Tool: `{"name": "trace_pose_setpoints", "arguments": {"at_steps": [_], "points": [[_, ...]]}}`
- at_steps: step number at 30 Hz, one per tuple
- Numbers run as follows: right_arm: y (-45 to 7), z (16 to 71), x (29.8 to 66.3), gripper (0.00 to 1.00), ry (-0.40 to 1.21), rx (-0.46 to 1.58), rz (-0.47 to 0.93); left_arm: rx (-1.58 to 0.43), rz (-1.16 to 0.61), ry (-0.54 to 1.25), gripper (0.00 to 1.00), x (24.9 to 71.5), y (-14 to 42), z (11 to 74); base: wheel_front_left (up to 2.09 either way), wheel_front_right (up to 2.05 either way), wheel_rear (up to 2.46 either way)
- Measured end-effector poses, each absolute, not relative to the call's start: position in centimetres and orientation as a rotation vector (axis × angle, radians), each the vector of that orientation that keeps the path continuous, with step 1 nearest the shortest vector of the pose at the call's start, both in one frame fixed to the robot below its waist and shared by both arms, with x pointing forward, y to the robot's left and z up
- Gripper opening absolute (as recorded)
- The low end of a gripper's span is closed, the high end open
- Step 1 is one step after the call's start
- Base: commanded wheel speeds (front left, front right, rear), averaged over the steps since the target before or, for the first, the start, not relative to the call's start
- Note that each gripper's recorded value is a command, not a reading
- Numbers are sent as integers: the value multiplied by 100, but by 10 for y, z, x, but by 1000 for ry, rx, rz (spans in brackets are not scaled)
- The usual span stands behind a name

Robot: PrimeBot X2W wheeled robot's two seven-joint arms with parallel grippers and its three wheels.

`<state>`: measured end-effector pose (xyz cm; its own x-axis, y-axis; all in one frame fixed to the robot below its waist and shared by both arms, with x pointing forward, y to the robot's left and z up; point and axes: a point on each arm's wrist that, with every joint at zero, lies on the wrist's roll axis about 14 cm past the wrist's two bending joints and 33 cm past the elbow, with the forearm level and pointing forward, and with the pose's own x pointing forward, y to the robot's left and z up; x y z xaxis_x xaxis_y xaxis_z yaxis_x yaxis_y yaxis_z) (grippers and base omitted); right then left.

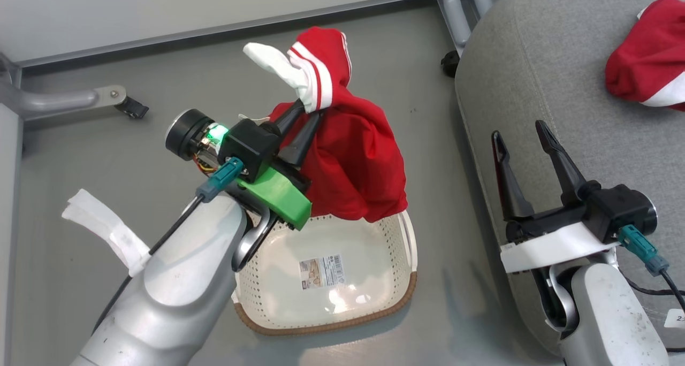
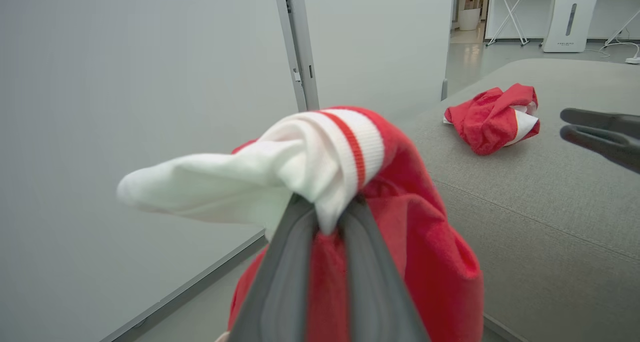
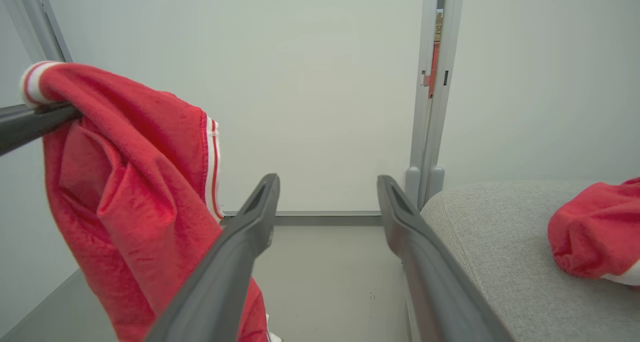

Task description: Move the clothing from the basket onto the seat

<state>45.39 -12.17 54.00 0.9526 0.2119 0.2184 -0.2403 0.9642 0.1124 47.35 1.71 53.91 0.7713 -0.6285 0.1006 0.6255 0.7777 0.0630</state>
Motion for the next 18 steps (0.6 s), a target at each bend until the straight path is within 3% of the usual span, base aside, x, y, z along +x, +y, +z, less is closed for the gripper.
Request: {"name": "trace_pose_setpoints", "arguments": {"at_steps": [18], "points": [[-130,554,433,100,-233,152,211,-4,-720,-304,0,457,0,609,0,0,0]]}}
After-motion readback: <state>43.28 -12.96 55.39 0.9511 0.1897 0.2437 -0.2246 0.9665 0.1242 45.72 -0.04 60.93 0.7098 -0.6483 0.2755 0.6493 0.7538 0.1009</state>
